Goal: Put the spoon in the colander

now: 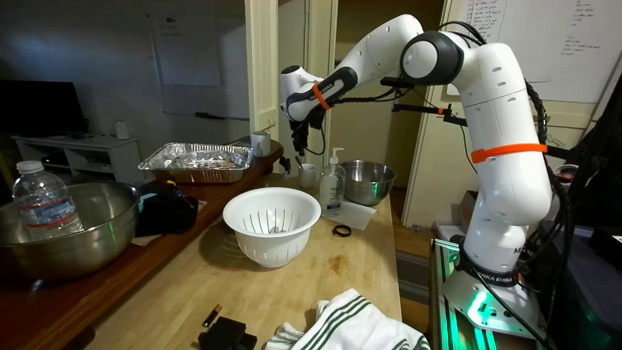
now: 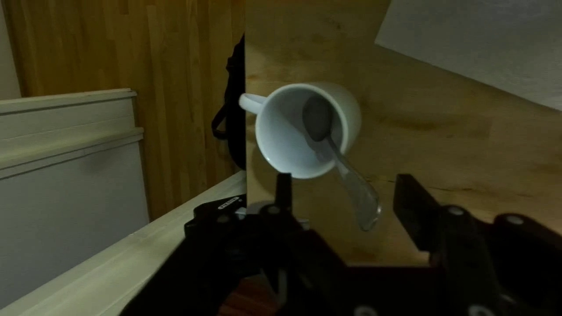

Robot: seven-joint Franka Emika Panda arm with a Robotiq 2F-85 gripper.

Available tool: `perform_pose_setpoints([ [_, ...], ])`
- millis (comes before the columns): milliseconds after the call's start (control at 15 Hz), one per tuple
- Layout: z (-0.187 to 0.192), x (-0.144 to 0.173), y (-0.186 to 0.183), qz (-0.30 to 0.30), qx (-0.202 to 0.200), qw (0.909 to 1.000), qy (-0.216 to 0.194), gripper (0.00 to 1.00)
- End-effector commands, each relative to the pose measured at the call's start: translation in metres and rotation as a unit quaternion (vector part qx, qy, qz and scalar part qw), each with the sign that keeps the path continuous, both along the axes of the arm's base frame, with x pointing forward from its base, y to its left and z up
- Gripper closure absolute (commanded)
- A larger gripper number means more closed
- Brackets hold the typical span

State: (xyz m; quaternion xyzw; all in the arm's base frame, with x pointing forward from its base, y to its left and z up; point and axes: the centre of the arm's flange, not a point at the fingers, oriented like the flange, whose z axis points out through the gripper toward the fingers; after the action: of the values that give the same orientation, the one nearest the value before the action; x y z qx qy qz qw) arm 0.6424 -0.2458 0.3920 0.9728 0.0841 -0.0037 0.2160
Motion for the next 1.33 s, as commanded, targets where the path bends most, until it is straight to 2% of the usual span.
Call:
perform_pose_setpoints([
  [0,-0.017,0.01,0.026,-0.057,0.021,0.9981,-0.003,0.07],
  [67,-0.023,0.015,0.031,-0.076,0.022,0.9969,-0.005,0.01],
  [133,-0.027,0.018,0.035,-0.09,0.024,0.9956,-0.01,0.0],
  [400,-0.038,0.03,0.036,-0.157,0.001,0.9866,-0.043,0.0],
  [733,-0.04,0.028,0.007,-0.221,-0.009,0.9734,-0.058,0.0],
  [933,-0.041,0.025,-0.01,-0.221,-0.017,0.9745,-0.037,0.0],
  [1267,-0.038,0.028,-0.025,-0.199,-0.012,0.979,-0.042,0.0],
])
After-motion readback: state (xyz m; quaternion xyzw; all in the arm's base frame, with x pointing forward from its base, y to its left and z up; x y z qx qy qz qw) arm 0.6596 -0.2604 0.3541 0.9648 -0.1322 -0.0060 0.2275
